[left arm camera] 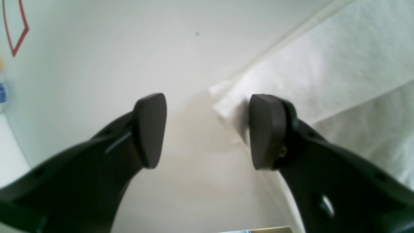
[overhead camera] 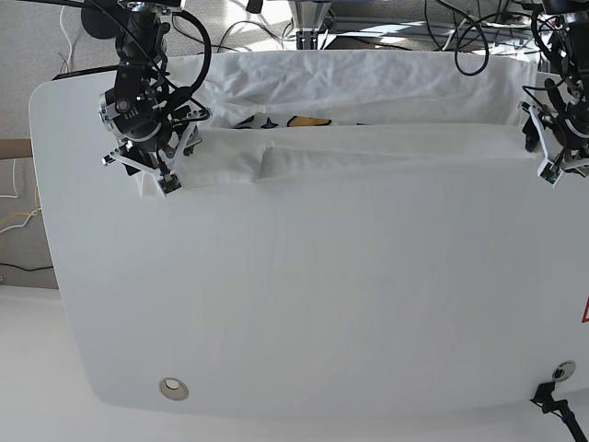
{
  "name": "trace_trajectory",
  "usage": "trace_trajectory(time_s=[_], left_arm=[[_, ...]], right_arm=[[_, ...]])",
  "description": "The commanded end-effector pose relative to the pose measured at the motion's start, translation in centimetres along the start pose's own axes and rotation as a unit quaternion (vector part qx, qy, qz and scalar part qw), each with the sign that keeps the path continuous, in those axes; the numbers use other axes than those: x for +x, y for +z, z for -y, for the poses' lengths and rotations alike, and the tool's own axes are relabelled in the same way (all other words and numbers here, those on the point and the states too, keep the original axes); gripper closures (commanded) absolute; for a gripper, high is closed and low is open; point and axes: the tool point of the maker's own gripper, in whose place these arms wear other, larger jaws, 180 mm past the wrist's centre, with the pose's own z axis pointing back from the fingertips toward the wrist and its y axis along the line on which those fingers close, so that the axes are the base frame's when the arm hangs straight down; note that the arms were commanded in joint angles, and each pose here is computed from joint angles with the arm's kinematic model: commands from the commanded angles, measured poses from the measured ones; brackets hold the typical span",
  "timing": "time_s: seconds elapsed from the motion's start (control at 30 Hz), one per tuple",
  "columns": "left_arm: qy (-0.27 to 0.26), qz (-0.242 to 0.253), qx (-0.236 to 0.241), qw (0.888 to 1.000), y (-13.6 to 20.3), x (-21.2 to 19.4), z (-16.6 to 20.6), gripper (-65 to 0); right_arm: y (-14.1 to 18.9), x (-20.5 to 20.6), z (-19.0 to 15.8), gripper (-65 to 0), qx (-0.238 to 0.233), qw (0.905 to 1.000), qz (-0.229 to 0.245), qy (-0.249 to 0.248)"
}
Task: Fold the T-shirt properly
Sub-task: 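Open both grippers and release the folded hem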
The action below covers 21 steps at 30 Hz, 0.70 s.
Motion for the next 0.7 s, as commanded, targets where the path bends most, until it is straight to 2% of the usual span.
trace_trajectory(time_s=[0.0, 0.13, 0.33, 0.53, 0.67], left_arm=[[0.003, 0.033, 0.032, 0.999, 0.8, 2.2, -2.4, -37.7], [0.021, 0.074, 0.07, 0.995, 1.5, 5.2, -5.5, -37.7], [0.033, 0.095, 0.063, 0.993, 0.8, 6.8, -4.8, -37.7], [0.043, 0.105, 0.044, 0.993, 0.0, 7.7, -2.8, -37.7], [0.045, 0.1, 0.044, 0.993, -0.2, 7.4, -2.9, -37.7]], right_arm=[[0.6, 2.2, 1.2, -34.8, -0.016, 0.9993, 0.034, 0.001], [1.0, 5.3, 2.6, -34.8, -0.031, 0.9972, 0.068, -0.001], [1.6, 8.8, 3.9, -34.8, -0.046, 0.9931, 0.107, -0.003], [1.6, 8.9, 3.8, -34.8, -0.044, 0.9932, 0.108, -0.004], [1.4, 8.1, 3.5, -34.8, -0.04, 0.9942, 0.099, -0.003]])
